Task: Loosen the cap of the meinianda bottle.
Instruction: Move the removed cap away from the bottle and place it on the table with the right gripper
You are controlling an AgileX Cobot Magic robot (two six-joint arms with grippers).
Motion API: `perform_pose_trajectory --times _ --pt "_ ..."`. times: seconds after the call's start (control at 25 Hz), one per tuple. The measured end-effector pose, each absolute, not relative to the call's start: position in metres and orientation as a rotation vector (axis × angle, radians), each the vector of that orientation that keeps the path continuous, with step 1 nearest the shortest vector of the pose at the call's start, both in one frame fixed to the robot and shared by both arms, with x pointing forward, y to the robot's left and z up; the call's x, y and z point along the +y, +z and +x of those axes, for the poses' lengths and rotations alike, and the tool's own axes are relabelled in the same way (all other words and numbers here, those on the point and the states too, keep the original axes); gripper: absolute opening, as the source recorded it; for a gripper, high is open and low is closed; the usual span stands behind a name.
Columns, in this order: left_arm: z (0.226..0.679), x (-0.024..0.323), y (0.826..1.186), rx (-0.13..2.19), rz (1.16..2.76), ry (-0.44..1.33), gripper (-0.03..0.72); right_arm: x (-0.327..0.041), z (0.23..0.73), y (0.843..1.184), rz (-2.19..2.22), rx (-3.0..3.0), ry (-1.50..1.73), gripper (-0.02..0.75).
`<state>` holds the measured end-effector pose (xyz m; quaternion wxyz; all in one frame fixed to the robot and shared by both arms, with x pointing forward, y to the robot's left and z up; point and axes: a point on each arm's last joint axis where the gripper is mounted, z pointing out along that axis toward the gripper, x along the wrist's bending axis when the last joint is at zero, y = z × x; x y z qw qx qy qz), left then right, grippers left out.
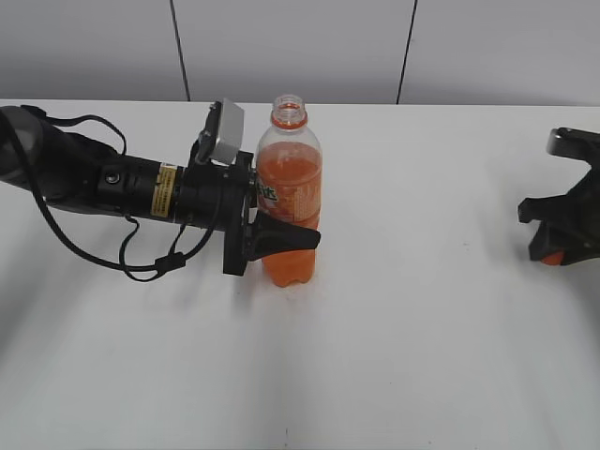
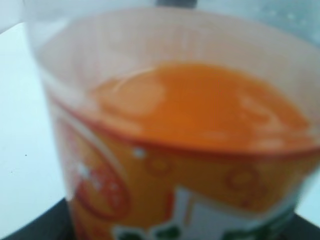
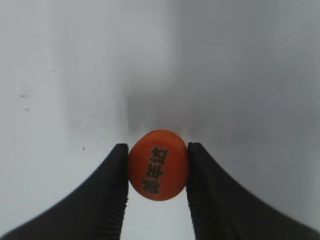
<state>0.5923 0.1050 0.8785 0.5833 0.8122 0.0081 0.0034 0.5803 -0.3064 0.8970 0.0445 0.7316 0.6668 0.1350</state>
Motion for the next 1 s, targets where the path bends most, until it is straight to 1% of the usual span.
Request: perform_pose_trajectory --times 0.52,0.8,0.88,1.0 --pt "0.592 0.105 0.878 0.019 1.896 0.008 0.419 -0.307 0.579 0.882 2.256 2.077 0.355 0.272" --pt "0.592 0.105 0.878 0.019 1.896 0.008 0.419 -0.307 0.578 0.882 2.253 2.084 0.349 0.272" --pt "0.592 0.105 0.878 0.019 1.896 0.008 0.419 -0.307 0.578 0.882 2.247 2.092 0.34 0.293" --pt "0.592 0.105 0.878 0.018 1.896 0.008 0.419 -0.307 0.577 0.882 2.244 2.102 0.33 0.389"
